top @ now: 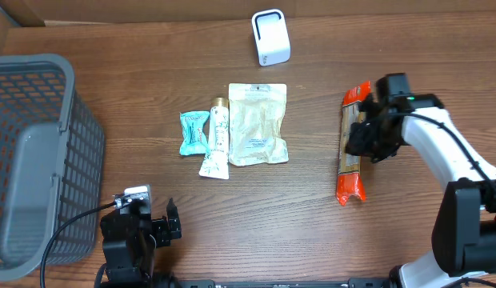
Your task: Scan the item barcode
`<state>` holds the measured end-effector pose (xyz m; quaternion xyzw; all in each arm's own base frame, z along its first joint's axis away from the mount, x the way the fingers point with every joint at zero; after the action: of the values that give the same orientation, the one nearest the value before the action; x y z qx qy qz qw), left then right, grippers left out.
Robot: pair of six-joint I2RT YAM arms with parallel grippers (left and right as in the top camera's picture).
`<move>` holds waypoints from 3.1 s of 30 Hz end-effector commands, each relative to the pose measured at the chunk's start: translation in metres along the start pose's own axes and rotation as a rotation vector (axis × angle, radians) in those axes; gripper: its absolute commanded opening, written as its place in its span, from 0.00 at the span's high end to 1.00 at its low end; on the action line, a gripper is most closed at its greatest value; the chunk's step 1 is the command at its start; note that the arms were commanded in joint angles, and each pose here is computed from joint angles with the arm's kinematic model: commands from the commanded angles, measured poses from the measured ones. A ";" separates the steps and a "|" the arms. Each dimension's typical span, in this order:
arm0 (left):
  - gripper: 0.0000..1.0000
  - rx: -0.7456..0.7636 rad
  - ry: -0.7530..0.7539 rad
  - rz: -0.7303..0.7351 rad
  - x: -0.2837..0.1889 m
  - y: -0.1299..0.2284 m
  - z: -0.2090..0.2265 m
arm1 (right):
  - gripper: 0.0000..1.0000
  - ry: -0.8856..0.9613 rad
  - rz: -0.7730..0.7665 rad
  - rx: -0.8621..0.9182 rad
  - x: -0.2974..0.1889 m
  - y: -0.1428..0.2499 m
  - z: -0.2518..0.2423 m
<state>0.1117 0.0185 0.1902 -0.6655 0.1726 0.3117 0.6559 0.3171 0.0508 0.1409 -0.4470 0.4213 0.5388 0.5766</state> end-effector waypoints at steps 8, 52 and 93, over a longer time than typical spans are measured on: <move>0.00 0.015 0.006 -0.006 0.000 0.000 0.000 | 0.20 0.008 -0.065 0.003 -0.008 -0.007 0.000; 0.00 0.015 0.006 -0.006 0.000 0.000 0.000 | 0.71 -0.436 -0.069 0.144 0.069 0.014 -0.042; 0.00 0.015 0.006 -0.006 0.000 0.000 0.000 | 0.69 -0.517 -0.030 -0.065 0.105 0.015 -0.012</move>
<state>0.1118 0.0185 0.1903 -0.6656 0.1723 0.3114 0.6560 0.3217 0.0714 0.0623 -0.3144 0.1638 0.6444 0.6775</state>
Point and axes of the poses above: each gripper's point midway between its finger pads, its own x axis out along the fingers, its own z axis along the line the jaws close on, y = z × x, the point moved 9 cm from there along -x, back along the fingers, and after that the axes turned 1 degree about -x, right-handed, at the moved point
